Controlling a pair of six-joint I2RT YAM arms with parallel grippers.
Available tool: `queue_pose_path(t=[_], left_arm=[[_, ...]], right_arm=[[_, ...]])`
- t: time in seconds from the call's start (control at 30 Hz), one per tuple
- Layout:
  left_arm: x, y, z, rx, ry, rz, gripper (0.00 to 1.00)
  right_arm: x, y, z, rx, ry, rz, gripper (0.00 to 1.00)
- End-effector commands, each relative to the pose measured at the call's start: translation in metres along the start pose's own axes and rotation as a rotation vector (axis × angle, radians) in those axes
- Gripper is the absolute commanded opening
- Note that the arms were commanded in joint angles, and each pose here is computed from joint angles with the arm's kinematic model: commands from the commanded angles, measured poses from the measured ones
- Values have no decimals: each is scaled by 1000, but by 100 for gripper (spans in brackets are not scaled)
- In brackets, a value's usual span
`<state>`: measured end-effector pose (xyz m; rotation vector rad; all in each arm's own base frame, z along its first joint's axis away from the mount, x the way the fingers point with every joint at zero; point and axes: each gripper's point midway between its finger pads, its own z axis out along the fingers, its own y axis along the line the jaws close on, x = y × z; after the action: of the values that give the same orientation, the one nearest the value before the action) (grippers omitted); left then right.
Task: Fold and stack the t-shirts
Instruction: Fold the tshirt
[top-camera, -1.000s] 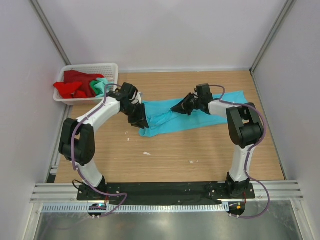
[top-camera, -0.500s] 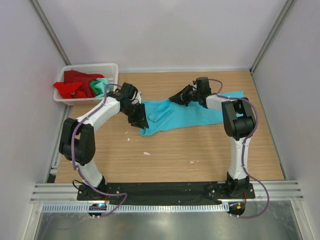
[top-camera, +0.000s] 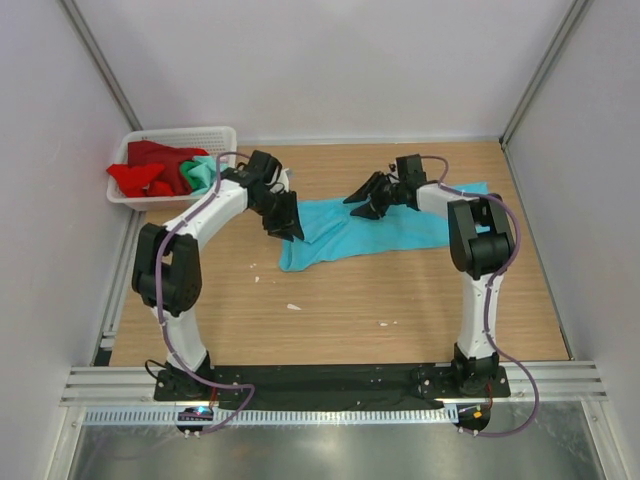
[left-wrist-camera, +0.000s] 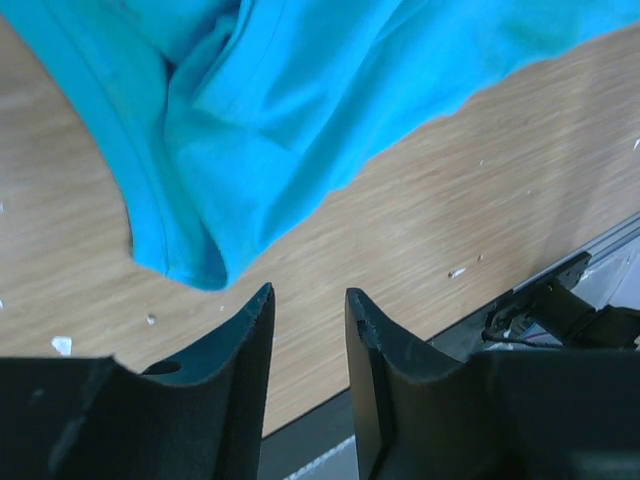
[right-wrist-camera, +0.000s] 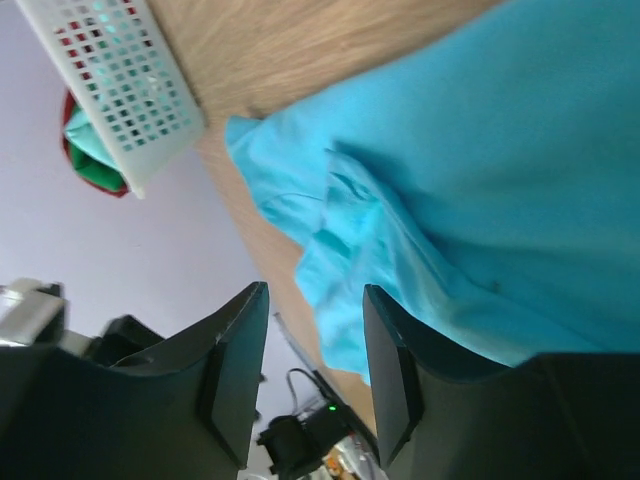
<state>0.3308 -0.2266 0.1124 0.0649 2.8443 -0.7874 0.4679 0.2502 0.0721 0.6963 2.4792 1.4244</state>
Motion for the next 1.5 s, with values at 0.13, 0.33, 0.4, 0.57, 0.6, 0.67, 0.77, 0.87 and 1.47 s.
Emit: queue_pose_path(t=[0.13, 0.33, 0.4, 0.57, 0.6, 0.67, 0.77, 0.87, 1.47], left_arm=[[-54, -2, 30, 7, -59, 49, 34], [-72, 12, 46, -79, -60, 27, 37], [-70, 18, 43, -116, -66, 5, 42], [-61, 29, 38, -168, -82, -37, 44], [-62, 28, 39, -164, -85, -37, 44], [-61, 28, 48, -152, -57, -43, 41], [-59, 29, 55, -144, -28, -58, 38], [-61, 28, 57, -138, -38, -57, 35], [-79, 18, 45, -144, -84, -29, 0]], right_arm=[[-13, 3, -111, 218, -110, -290, 51], [-5, -28, -163, 297, -166, -257, 51], [-3, -32, -174, 285, -192, -235, 51], [3, -31, -172, 254, -182, -217, 50], [3, -31, -172, 252, -182, -214, 51], [1, -29, -172, 248, -185, -217, 51], [-1, -26, -171, 243, -186, -222, 51], [-1, -27, -170, 243, -183, -220, 51], [1, -43, -166, 281, -165, -194, 50]])
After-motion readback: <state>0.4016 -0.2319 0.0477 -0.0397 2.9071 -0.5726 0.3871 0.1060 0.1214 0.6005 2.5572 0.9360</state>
